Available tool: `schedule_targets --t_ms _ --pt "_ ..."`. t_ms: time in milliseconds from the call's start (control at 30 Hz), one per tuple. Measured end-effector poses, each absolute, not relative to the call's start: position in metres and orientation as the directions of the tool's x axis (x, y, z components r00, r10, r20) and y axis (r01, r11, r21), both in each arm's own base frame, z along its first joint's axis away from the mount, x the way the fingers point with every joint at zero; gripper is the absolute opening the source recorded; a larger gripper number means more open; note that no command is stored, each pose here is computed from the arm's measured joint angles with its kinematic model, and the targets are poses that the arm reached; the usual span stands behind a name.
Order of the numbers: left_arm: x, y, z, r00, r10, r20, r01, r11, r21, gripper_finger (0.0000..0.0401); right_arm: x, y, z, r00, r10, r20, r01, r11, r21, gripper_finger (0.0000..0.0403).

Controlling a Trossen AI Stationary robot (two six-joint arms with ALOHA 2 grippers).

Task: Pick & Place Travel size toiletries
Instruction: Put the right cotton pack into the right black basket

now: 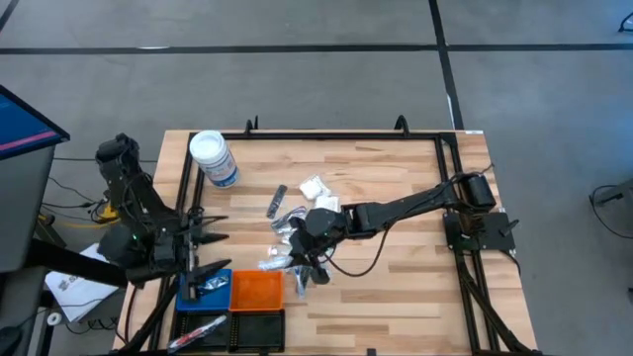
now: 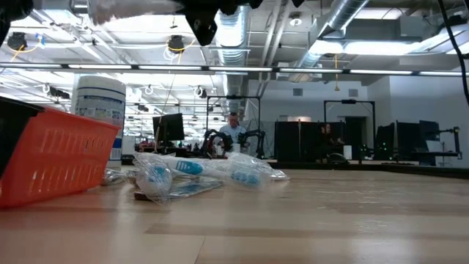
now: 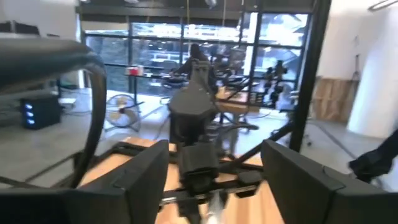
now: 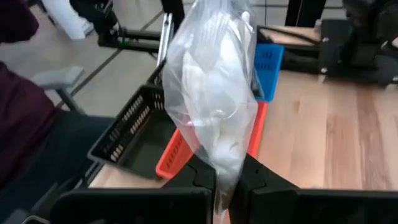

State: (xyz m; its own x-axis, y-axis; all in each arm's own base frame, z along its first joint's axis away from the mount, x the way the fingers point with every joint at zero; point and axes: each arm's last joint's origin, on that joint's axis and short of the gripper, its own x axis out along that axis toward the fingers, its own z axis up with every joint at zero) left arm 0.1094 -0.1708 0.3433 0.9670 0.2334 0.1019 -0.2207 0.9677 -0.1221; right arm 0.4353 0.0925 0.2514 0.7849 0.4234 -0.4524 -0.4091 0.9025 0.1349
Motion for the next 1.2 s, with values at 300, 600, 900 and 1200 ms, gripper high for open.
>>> schedule_targets --t_ms 300,600,900,1200 --pt "0.147 -0.188 0.294 0.994 0.056 0.095 -0.041 0.988 -0.152 0.0218 0.43 0.12 0.255 0.773 0.478 -0.418 -0.499 0.864 0.065 0.001" --pt "0.149 -0.153 0.349 0.98 -0.053 -0.191 0.018 0.984 -0.18 0.0216 0.429 0.12 0.253 0.765 0.474 -0.436 -0.488 0.868 0.087 0.0015" --pt "0.2 -0.12 0.34 0.804 -0.165 -0.571 0.006 0.963 -0.27 0.0214 0.43 0.115 0.249 0.77 0.46 -0.442 -0.473 0.877 0.089 0.0009" --pt "0.223 -0.12 0.336 0.714 -0.234 -0.66 0.01 0.946 -0.325 0.0214 0.428 0.109 0.238 0.763 0.445 -0.47 -0.439 0.889 0.129 0.0005"
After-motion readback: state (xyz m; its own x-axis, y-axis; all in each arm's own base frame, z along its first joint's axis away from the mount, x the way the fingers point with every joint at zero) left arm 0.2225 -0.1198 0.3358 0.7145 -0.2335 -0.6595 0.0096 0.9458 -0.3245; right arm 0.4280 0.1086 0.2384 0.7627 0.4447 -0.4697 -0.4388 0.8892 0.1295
